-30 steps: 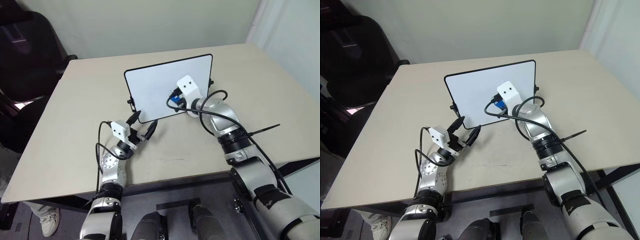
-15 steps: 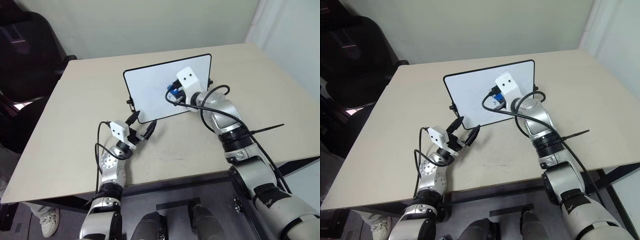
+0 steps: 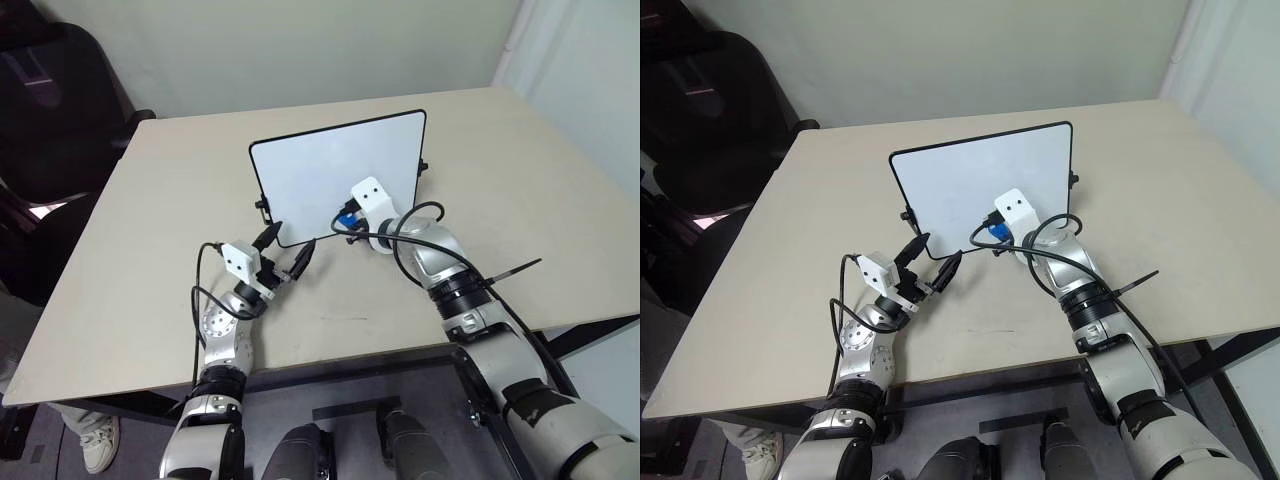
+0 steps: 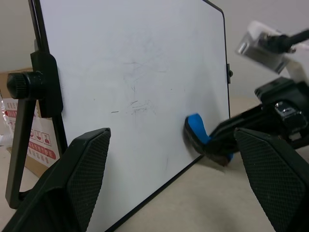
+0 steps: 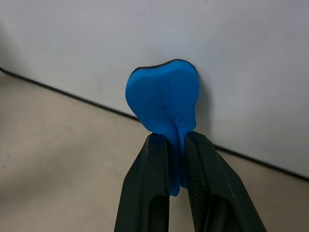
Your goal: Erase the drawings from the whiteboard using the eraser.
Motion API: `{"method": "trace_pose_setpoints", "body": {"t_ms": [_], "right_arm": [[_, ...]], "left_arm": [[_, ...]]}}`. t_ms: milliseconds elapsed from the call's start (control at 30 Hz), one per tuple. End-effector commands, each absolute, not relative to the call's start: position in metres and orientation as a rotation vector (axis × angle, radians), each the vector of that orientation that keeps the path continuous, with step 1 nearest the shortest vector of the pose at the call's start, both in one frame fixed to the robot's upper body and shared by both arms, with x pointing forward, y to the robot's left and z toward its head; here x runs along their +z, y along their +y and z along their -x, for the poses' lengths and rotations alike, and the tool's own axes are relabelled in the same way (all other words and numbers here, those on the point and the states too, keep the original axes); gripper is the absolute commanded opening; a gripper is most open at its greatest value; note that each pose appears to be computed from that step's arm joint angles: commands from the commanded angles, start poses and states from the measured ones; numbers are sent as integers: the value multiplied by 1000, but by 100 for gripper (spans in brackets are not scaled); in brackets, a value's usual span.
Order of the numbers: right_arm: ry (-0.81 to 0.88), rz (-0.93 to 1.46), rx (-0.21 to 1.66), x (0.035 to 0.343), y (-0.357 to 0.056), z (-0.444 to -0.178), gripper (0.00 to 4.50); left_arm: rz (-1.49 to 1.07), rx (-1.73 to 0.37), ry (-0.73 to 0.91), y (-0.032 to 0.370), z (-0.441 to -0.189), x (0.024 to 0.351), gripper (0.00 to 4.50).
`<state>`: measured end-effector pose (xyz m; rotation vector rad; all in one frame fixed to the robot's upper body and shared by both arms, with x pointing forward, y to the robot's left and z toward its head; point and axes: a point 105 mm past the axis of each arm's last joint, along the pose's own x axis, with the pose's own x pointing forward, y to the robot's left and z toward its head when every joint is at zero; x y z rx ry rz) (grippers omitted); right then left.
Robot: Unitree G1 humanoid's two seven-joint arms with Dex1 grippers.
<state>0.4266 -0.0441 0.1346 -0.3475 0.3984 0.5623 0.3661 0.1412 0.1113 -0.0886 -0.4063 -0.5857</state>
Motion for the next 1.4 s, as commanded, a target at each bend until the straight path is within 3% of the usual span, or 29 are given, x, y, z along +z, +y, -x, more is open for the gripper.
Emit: {"method": "trace_pose_setpoints", "body": {"t_ms": [33, 367, 500, 867, 1133, 1400], "right_arm": [[295, 348, 555, 164, -40, -433, 38], [104, 305, 543, 230, -42, -435, 38], [76, 297, 534, 242, -45, -434, 38], [208, 359, 665, 190, -10, -413, 38], [207, 347, 734, 189, 14, -405, 38], [203, 294, 515, 203, -29, -437, 38]], "left_arm": [[115, -573, -386, 141, -361, 100, 450], [120, -571, -379, 142, -362, 99, 450], [121, -571, -377, 141, -362, 98, 450], [124, -575, -373, 138, -362, 96, 450], [119, -563, -376, 140, -362, 97, 450], [113, -556, -381, 143, -361, 98, 450]]}}
